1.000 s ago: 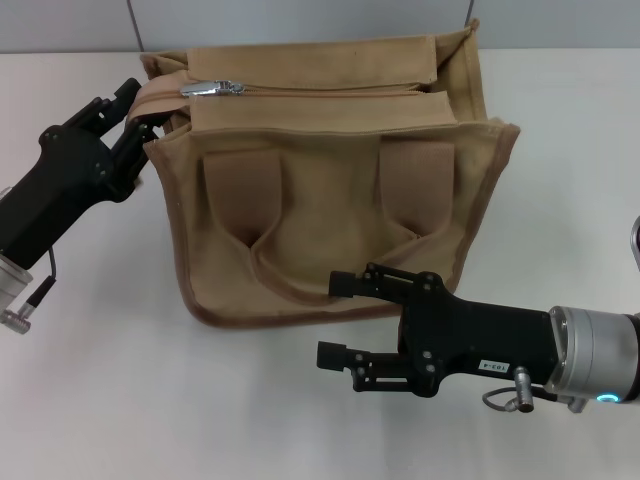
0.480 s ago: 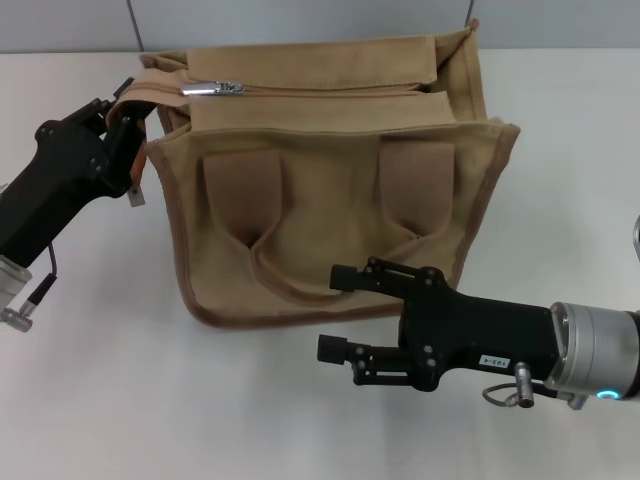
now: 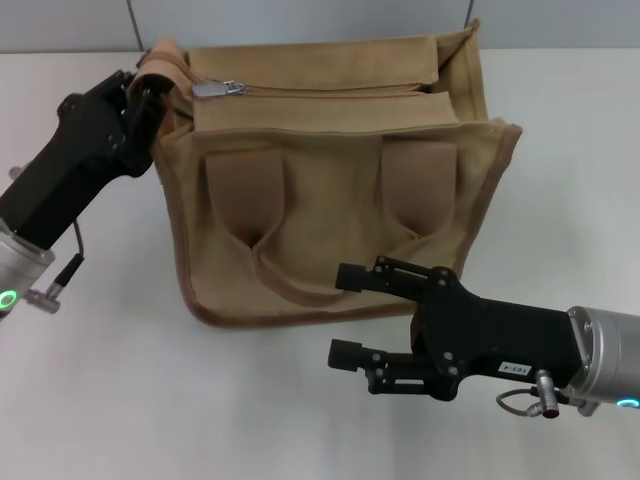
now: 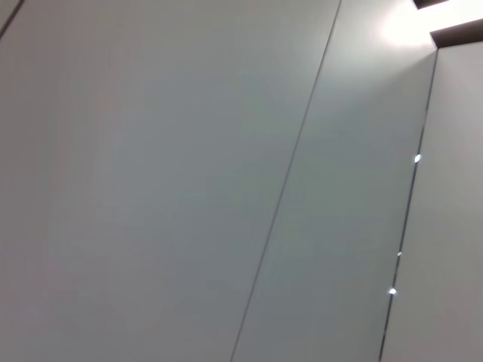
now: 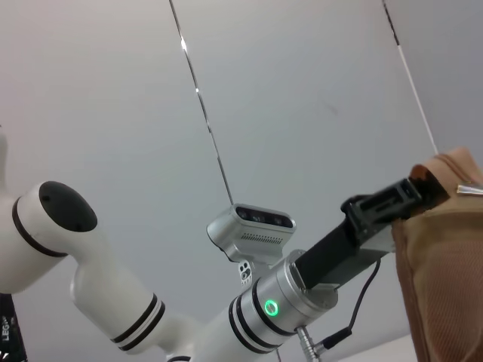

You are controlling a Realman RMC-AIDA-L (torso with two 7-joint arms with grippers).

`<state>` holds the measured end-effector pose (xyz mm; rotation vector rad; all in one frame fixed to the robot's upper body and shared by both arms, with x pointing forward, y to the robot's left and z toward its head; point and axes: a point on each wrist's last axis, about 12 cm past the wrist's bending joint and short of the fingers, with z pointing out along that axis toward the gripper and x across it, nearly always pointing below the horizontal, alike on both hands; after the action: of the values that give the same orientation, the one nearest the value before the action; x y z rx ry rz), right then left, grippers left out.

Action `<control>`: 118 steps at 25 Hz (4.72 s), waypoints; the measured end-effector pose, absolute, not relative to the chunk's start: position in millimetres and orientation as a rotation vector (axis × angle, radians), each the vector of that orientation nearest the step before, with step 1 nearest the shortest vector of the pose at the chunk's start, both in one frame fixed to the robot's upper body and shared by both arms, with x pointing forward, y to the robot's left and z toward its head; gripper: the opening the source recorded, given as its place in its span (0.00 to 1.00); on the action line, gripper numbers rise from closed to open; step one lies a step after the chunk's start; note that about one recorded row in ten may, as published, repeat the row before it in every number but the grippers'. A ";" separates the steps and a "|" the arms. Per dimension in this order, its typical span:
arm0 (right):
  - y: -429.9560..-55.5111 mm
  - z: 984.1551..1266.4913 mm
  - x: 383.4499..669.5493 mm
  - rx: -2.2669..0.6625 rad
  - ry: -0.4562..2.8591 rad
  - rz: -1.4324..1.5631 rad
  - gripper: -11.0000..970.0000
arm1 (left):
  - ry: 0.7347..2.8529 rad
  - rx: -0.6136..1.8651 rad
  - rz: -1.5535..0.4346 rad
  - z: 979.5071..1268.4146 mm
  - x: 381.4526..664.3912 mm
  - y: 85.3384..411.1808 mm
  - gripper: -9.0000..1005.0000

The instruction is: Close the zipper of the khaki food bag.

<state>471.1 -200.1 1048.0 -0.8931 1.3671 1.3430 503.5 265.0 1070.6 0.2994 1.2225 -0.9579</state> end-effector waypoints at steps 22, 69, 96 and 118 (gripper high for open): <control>-210.1 1084.9 506.1 -0.543 1.266 1.436 0.83 | 1.113 0.323 -1.079 1091.9 524.2 233.8 0.07; -178.3 1109.3 547.5 -0.615 1.295 1.460 0.83 | 1.046 0.355 -1.186 1104.1 530.9 205.1 0.07; -180.1 1105.0 553.6 -0.531 1.375 1.466 0.54 | 1.043 0.354 -1.189 1104.3 530.5 205.1 0.07; -186.3 1101.0 551.4 -0.501 1.388 1.451 0.01 | 1.046 0.339 -1.181 1102.2 528.2 208.1 0.07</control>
<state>551.4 -186.3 1101.0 -0.5010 1.3880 1.4506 528.2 208.1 1102.2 0.3391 1.0461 -1.1809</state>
